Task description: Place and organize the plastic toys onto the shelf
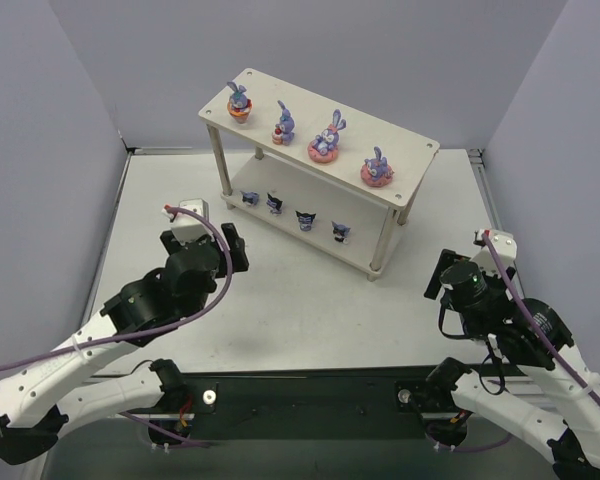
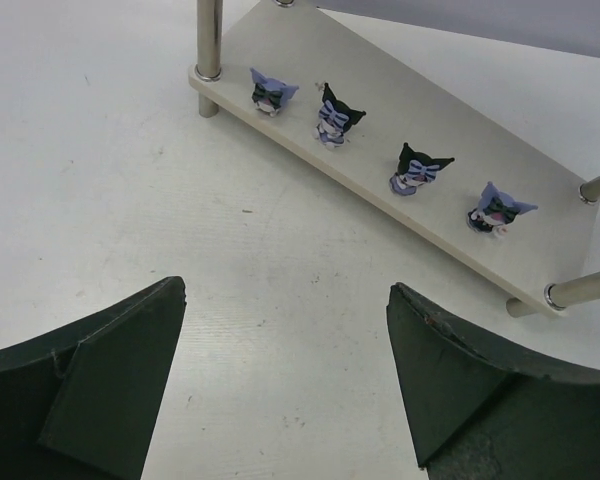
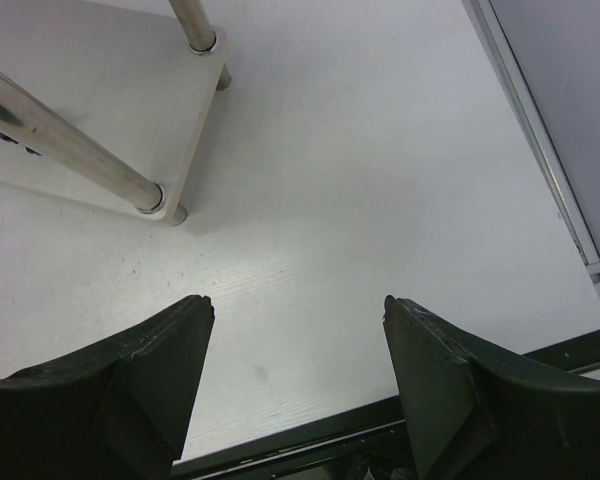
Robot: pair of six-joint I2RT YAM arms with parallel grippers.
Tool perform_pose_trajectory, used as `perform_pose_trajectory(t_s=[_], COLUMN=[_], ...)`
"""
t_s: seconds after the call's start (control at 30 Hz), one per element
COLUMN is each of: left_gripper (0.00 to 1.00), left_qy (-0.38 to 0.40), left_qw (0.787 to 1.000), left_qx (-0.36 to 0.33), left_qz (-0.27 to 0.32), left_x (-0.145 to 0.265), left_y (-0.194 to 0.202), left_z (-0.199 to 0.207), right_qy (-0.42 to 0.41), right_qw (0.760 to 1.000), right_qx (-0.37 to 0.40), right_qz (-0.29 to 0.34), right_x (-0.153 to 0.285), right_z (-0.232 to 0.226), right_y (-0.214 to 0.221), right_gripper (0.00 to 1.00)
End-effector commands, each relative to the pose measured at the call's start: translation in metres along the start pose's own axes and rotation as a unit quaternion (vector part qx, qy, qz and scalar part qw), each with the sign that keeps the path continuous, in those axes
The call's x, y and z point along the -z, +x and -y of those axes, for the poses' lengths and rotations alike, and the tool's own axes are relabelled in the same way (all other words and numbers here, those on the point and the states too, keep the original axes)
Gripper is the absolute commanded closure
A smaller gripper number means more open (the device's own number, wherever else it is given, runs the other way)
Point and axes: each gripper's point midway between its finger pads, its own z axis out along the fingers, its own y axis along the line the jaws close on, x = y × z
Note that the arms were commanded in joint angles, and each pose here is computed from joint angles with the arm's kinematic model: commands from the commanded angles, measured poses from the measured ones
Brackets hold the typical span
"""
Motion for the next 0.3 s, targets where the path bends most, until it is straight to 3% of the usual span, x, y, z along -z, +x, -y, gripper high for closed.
perform_pose_trajectory(t_s=[0.0,0.27], left_gripper=[0.08,0.07], left_qy=[-0.007,-0.005], left_qw=[1.000,0.999], left_qx=[-0.025,-0.034], left_qz=[0.008,-0.003], left_x=[0.0006,-0.0015], left_y=[-0.0071,-0.0049], left_z=[-0.0047,-0.0001], right_qy=[0.018,0.009], right_qw=[1.000,1.000], right_qx=[-0.015,-0.019], right_qz=[0.018,0.012], right_x=[0.0013,0.0019], right_z=[0.0072,0.0052], right_y=[-0.0091,-0.0055], right_gripper=[0.29,0.29])
